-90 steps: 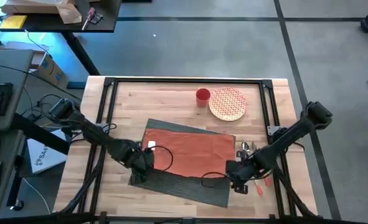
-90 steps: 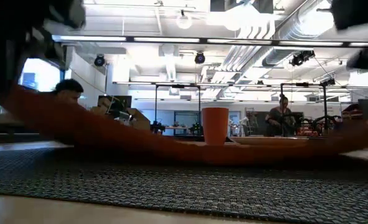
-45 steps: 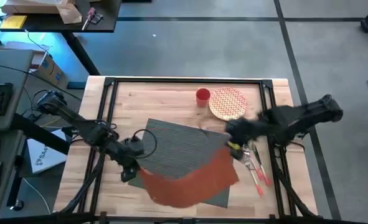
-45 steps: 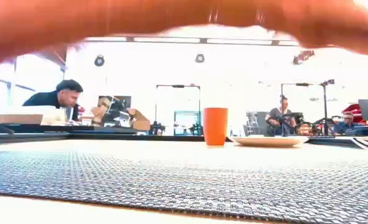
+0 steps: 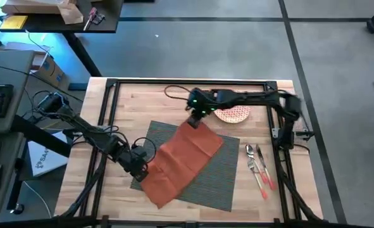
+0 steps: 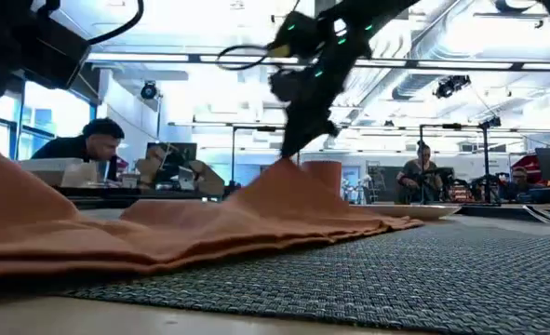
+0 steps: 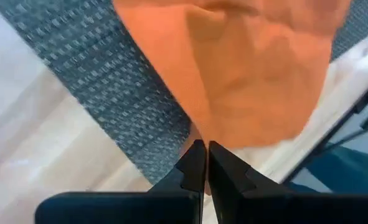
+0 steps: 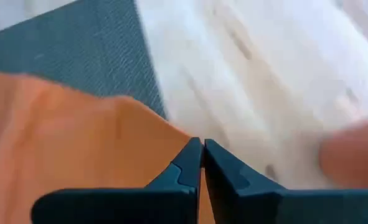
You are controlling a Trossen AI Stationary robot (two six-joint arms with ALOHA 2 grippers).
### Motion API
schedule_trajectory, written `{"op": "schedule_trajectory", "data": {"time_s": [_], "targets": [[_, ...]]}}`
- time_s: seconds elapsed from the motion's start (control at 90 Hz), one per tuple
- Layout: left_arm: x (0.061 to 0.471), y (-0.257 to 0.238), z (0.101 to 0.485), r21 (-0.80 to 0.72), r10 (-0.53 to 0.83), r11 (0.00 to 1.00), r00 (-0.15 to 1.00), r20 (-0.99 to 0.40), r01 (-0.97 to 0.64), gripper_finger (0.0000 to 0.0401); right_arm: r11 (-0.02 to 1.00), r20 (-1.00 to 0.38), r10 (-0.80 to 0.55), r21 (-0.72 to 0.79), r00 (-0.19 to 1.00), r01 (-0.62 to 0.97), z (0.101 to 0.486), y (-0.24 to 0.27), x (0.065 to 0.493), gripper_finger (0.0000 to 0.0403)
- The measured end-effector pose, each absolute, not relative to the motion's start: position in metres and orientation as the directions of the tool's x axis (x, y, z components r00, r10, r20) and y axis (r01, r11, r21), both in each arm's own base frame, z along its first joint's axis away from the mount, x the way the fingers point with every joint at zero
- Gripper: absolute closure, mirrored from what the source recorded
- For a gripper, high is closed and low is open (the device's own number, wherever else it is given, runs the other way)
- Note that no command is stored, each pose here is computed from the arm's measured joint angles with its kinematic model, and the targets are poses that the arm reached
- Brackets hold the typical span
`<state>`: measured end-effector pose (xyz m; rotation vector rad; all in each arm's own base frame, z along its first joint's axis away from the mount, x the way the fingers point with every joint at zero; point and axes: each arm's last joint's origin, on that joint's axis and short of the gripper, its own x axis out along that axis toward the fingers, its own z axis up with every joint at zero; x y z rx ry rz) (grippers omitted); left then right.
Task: Set table place
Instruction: Fold the orange table napkin
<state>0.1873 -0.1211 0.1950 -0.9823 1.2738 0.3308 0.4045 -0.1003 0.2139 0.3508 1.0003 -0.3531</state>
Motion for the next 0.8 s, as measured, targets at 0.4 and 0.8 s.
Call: {"op": "schedule_trajectory", "data": {"time_s": [0.4,0.8], "targets": [[0.199,-0.128,0.204,-0.582,-0.407,0.535,0.416,-0.813,-0.612,0.0401,0.864,-0.856,-0.301,-0.058,0.42,0.5,0.256,-0.118,0.433,0.0319],[0.205,-0.132,0.21,-0.645,-0.413,0.606,0.509,-0.755,-0.465,0.0401,0.952,-0.816,0.141,0.268,0.56,0.15,0.285,0.082,0.415,0.0256]]}}
